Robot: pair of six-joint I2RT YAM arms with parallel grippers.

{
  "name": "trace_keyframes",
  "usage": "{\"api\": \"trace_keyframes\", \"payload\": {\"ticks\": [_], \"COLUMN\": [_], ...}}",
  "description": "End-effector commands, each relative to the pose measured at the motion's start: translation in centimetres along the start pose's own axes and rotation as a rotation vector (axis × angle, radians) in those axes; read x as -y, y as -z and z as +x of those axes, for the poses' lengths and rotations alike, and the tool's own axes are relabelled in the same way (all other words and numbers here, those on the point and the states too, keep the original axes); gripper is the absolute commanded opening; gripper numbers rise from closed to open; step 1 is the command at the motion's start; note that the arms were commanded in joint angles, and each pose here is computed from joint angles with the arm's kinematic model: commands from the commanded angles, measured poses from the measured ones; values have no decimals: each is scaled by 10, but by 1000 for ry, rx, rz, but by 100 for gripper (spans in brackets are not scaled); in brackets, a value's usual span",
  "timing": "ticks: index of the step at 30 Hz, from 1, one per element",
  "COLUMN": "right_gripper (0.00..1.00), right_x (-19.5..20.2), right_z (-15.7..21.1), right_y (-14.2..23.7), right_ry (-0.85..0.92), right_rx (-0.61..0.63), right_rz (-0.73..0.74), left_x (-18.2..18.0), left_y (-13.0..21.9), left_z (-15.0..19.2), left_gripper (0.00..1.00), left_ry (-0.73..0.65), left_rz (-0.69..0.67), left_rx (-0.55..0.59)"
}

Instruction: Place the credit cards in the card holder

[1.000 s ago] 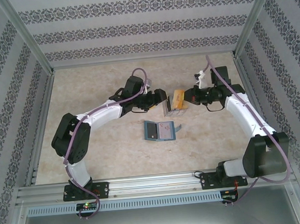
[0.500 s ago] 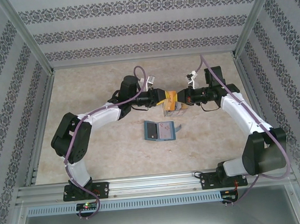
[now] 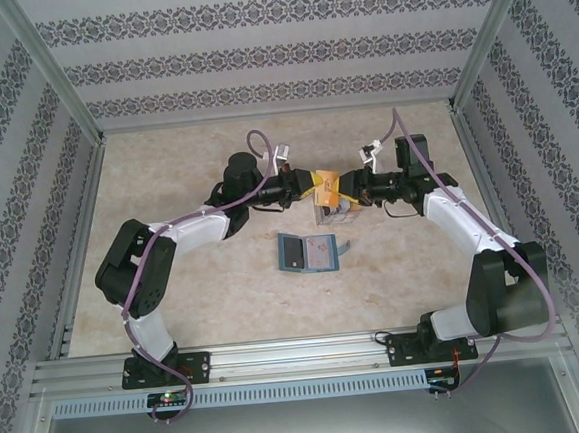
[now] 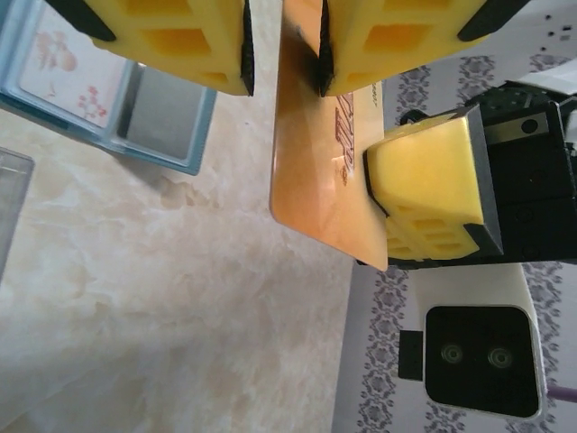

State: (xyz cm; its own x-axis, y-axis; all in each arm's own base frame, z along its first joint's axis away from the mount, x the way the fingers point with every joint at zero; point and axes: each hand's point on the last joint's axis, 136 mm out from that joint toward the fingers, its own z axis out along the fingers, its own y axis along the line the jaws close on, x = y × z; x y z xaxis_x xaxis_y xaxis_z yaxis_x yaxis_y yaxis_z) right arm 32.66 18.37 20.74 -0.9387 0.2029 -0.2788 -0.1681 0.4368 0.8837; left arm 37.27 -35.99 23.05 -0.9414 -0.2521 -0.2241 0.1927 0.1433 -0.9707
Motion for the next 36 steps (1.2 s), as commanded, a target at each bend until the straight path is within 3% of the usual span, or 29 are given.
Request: {"api": "trace_keyframes", "payload": {"ticks": [1,4,6,7,8,11,12,15,18,20,26,36], "right_gripper": [26,20,8,8,6,5,4,2,2,3,3,3], "right_x": [-26,-28,-30,-29,-27,-7,4,45,69,80,104,116], "right_z": [-6,-6,-9,-10,-10,-2,3,24,49,66,99,98], "right_y": [2,2,5,6,7,12,14,21,23,14,-11,-26], "right_ry": [41,39,41,38,35,33,29,55,144,137,61,15], "right_rx": [28,26,44,53,58,63,64,60,52,37,-31,-27], "right_rz": [-78,-95,-87,-78,-63,66,126,390,591,612,594,569], "left_x": [28,26,21,16,8,-26,-42,-87,-116,-127,-157,-175], "left_y": [2,2,3,3,4,15,23,61,102,116,119,105], "left_z": [-16,-15,-14,-12,-10,-2,3,24,44,56,86,97], "left_gripper": [0,0,4,11,27,56,64,72,74,75,72,62], "left_ry": [6,22,30,36,47,82,83,32,-11,-12,29,56], "left_rz": [127,136,118,100,66,-101,-194,-532,-793,-861,-909,-915], "left_rx": [82,75,75,73,71,80,85,83,50,23,-65,-116]}}
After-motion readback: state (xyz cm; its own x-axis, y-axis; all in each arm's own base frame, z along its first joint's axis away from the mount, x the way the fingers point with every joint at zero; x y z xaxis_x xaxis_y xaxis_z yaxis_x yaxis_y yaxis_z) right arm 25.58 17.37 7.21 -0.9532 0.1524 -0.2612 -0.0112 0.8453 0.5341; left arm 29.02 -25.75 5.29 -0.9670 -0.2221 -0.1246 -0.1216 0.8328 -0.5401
